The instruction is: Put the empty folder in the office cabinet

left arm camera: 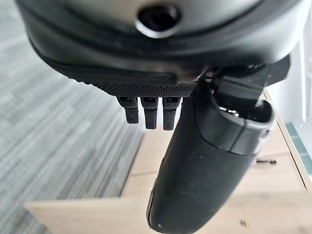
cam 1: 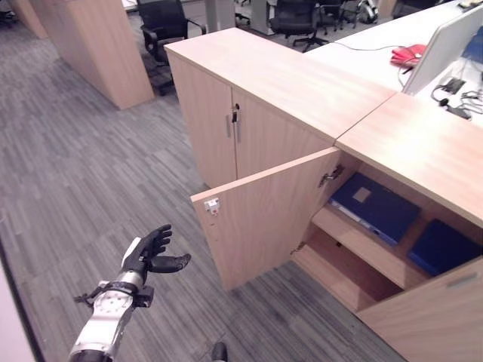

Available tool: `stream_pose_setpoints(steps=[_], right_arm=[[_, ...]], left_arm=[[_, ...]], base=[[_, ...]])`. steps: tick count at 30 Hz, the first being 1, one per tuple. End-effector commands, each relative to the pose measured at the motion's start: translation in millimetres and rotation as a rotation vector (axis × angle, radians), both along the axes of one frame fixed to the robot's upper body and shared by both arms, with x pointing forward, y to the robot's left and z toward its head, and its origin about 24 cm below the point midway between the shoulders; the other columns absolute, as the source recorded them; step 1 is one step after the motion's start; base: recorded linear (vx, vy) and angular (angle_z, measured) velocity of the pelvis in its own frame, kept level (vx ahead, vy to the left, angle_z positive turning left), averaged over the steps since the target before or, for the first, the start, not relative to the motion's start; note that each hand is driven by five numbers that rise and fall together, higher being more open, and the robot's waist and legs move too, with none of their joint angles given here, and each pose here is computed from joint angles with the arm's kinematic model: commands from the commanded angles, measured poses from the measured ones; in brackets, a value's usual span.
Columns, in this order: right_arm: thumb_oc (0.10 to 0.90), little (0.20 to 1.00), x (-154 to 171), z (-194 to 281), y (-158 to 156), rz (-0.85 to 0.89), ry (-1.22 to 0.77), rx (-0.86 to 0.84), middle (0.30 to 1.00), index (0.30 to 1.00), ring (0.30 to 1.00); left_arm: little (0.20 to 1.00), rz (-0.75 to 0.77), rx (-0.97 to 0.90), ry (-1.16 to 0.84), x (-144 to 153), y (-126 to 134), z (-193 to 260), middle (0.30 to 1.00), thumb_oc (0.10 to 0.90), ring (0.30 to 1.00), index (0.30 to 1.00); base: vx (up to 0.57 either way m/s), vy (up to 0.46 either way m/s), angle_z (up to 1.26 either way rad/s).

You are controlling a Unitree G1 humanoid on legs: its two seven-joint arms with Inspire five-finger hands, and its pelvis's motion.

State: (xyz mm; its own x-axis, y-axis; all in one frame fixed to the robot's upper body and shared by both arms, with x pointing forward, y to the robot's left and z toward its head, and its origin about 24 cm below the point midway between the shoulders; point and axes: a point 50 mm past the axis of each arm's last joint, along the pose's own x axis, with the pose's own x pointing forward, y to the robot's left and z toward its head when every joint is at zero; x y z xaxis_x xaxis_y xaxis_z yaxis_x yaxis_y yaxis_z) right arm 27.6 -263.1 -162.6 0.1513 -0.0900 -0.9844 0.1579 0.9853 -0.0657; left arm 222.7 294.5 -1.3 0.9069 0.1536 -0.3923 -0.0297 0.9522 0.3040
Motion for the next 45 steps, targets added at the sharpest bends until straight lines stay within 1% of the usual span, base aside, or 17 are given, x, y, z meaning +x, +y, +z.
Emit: stream_pose_setpoints(steps=[1, 11, 14, 15, 16, 19, 20, 21, 23, 27, 28, 30, 33, 37, 38, 41, 45], right_arm=[[0.8, 0.9, -7.9, 3.4, -12.5, 0.054, 0.05, -0.037, 0.9, 0.9, 0.9], [0.8, 0.9, -3.0, -1.1, 2.1, 0.075, 0.023, -0.015, 0.9, 0.9, 0.9], [0.8, 0.9, -5.4, -2.2, 5.2, 0.074, 0.025, -0.008, 0.9, 0.9, 0.9], [0.8, 0.9, -5.7, -2.7, 6.8, 0.074, 0.024, -0.003, 0.9, 0.9, 0.9], [0.8, 0.9, -5.7, -2.7, 6.9, 0.074, 0.024, -0.003, 0.9, 0.9, 0.9], [0.8, 0.9, -6.7, -3.1, 8.2, 0.078, 0.026, 0.003, 0.9, 0.9, 0.9], [0.8, 0.9, -6.7, -3.1, 8.2, 0.078, 0.026, 0.003, 0.9, 0.9, 0.9], [0.8, 0.9, -4.3, -3.4, 9.7, 0.086, 0.018, 0.006, 0.9, 0.9, 0.9], [0.8, 0.9, -3.3, -3.7, 11.4, 0.092, 0.015, 0.009, 0.9, 0.9, 0.9], [0.8, 0.9, -1.6, -5.1, 16.9, 0.128, 0.014, 0.02, 0.9, 0.9, 0.9], [0.8, 0.9, -0.9, -5.8, 19.7, 0.144, 0.015, 0.025, 0.9, 0.9, 0.9], [0.8, 0.9, -1.0, -5.8, 19.8, 0.143, 0.015, 0.025, 0.9, 0.9, 0.9], [0.8, 0.9, 6.8, -8.4, 32.6, 0.201, 0.001, 0.04, 0.9, 0.9, 0.9], [0.8, 0.9, 17.6, -8.2, 36.6, 0.217, -0.027, 0.042, 0.9, 0.9, 0.9], [0.8, 0.9, 27.0, -7.0, 36.4, 0.225, -0.052, 0.038, 0.9, 0.9, 0.9], [0.8, 0.9, 29.1, -6.7, 36.1, 0.228, -0.057, 0.037, 0.9, 0.9, 0.9], [0.8, 0.9, 32.2, -6.3, 35.4, 0.263, -0.048, 0.036, 0.9, 0.9, 0.9]], left_arm=[[0.9, -0.051, 0.053, -0.276, 42.5, -1.0, 62.6, 0.9, 0.8, 0.9, 0.9], [0.9, -0.215, -0.02, -0.343, 57.6, -22.7, 79.7, 0.9, 0.8, 0.9, 0.9], [0.9, -0.324, -0.001, -0.367, 61.5, -33.7, 90.0, 0.9, 0.8, 0.9, 0.9], [0.9, -0.395, 0.013, -0.394, 66.3, -46.0, 97.4, 0.9, 0.8, 0.9, 0.9], [0.9, -0.395, 0.013, -0.394, 66.3, -46.1, 97.4, 0.9, 0.8, 0.9, 0.9], [0.9, -0.526, 0.017, -0.468, 76.0, -75.3, 113.5, 0.9, 0.8, 0.9, 0.9], [0.9, -0.526, 0.017, -0.468, 76.0, -75.3, 113.5, 0.9, 0.8, 0.9, 0.9], [0.9, -0.626, 0.002, -0.507, 75.9, -94.6, 123.7, 0.9, 0.8, 0.9, 0.9], [0.9, -0.682, -0.011, -0.519, 74.5, -104.6, 127.3, 0.9, 0.8, 0.9, 0.9], [0.9, -0.936, -0.077, -0.56, 58.9, -148.3, 139.8, 0.9, 0.8, 0.9, 0.9], [0.9, -1.048, -0.125, -0.558, 47.5, -168.8, 139.7, 0.9, 0.8, 0.9, 0.9], [0.9, -1.049, -0.126, -0.558, 47.5, -168.9, 139.6, 0.9, 0.8, 0.9, 0.9], [0.9, -1.206, -0.429, -0.476, 24.7, -220.5, 124.2, 0.9, 0.8, 0.9, 0.9], [0.9, -1.234, -0.555, -0.367, 19.5, -244.2, 107.3, 0.9, 0.8, 0.9, 0.9], [0.9, -1.303, -0.592, -0.31, 13.2, -256.3, 105.3, 0.9, 0.8, 0.9, 0.9], [0.9, -1.332, -0.591, -0.3, 11.7, -259.9, 106.1, 0.9, 0.8, 0.9, 0.9], [0.9, -1.473, -0.629, -0.249, 0.9, -281.7, 112.1, 0.9, 0.8, 0.9, 0.9]], base=[[0.0, 0.011, -0.26], [0.0, 0.008, -0.14], [0.0, 0.005, -0.13], [0.0, 0.004, -0.1], [0.0, 0.0, 0.0], [0.0, 0.0, 0.0], [0.0, 0.0, 0.0], [0.0, 0.0, 0.0], [0.0, 0.0, 0.0], [0.0, 0.015, 0.04], [0.0, 0.012, 0.04], [0.0, 0.01, 0.05], [-0.01, 0.009, 0.04], [-0.02, -0.014, -0.02], [-0.03, -0.021, -0.04], [-0.02, -0.019, -0.04], [-0.02, -0.011, -0.08]])
